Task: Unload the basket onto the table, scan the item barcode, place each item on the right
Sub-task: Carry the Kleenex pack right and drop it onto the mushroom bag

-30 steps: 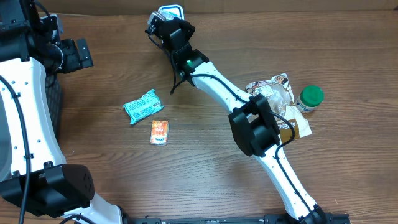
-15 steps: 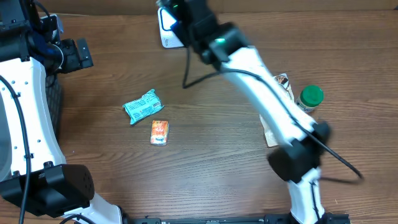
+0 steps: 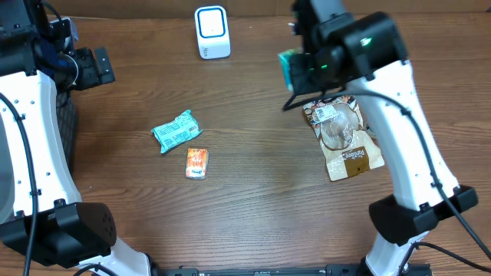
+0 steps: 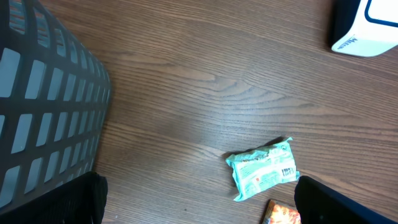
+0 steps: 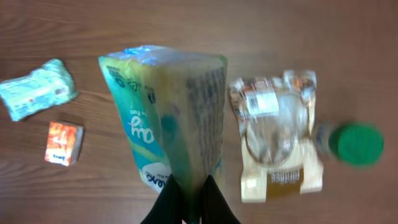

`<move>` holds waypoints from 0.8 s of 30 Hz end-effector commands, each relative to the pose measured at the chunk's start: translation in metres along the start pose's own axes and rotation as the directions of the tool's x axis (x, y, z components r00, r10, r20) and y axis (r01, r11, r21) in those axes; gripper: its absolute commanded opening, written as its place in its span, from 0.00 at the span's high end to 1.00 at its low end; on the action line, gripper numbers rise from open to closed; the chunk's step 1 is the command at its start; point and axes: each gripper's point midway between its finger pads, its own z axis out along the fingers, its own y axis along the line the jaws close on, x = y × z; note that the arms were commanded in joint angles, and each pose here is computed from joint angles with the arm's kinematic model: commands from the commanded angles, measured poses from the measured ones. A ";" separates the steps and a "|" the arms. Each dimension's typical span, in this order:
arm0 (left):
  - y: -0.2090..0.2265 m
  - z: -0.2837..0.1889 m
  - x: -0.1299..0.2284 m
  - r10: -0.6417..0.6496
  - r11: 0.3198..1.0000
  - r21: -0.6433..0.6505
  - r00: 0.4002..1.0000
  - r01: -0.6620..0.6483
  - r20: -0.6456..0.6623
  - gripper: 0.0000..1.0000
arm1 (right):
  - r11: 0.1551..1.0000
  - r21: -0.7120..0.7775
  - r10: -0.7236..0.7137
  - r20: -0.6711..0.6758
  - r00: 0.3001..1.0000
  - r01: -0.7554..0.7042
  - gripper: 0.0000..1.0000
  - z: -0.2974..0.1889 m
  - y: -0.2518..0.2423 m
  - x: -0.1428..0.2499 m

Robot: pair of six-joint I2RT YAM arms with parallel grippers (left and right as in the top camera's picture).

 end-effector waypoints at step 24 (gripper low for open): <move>0.002 0.005 0.000 0.018 1.000 -0.005 1.000 -0.018 -0.010 0.00 | 0.909 0.120 0.415 -0.337 0.845 -0.399 0.70 0.166 -0.137 0.090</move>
